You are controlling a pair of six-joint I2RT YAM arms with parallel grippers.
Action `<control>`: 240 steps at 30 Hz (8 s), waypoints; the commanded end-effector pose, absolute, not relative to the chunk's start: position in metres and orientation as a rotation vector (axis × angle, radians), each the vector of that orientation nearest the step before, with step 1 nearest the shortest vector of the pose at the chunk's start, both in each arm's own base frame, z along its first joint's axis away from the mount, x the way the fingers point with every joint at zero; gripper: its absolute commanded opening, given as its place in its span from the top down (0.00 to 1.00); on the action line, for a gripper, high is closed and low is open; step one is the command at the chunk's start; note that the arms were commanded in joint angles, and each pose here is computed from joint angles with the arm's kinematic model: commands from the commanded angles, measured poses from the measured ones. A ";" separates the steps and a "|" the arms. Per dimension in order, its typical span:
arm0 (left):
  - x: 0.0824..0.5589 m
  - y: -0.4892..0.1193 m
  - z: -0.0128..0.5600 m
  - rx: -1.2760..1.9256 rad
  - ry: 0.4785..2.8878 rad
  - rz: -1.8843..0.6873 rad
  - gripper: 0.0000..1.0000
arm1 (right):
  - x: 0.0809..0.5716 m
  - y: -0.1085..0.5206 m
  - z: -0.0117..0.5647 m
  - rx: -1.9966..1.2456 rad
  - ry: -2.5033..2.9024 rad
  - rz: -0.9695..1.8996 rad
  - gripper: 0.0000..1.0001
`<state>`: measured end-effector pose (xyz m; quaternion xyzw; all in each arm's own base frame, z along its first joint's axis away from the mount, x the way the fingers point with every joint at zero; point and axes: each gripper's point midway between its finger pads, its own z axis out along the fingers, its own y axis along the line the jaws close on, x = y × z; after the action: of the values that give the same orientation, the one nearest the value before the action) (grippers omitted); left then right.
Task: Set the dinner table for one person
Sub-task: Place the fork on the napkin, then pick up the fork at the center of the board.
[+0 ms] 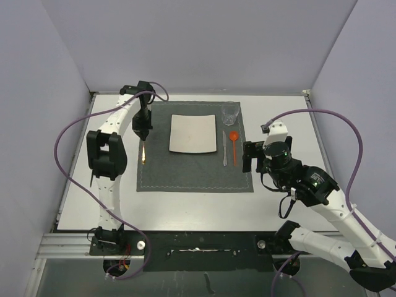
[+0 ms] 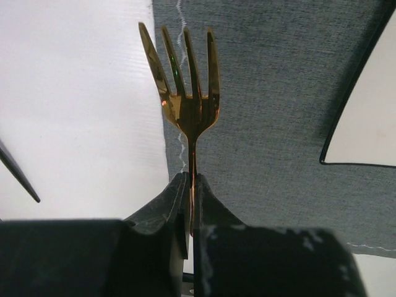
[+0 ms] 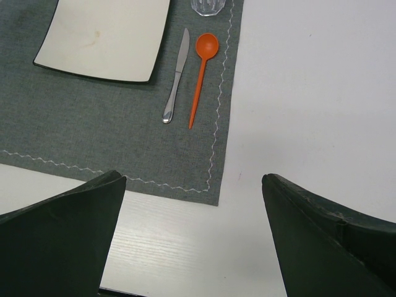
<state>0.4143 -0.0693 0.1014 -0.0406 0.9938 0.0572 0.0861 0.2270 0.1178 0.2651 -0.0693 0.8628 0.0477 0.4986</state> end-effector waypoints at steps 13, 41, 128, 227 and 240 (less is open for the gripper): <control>0.426 -0.122 0.085 -0.039 2.983 0.152 1.00 | 0.227 0.112 0.282 -0.120 2.027 0.131 0.02; 0.427 -0.145 0.044 0.013 3.052 0.171 1.00 | 0.230 0.112 0.282 -0.132 2.024 0.108 0.02; 0.448 -0.135 0.058 -0.097 2.988 0.116 0.54 | 0.227 0.109 0.289 -0.160 2.023 0.099 0.02; 0.358 0.089 0.120 -0.419 2.797 0.106 0.51 | 0.222 0.142 0.254 -0.240 2.011 0.297 0.02; 0.396 0.123 0.084 -0.410 2.872 -0.019 0.55 | 0.224 0.140 0.238 -0.220 2.019 0.278 0.02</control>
<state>0.3779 0.1192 0.0921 -0.1613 0.9801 0.0173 0.1146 0.2176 0.1360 0.2202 -0.1078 0.8623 0.0970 0.4852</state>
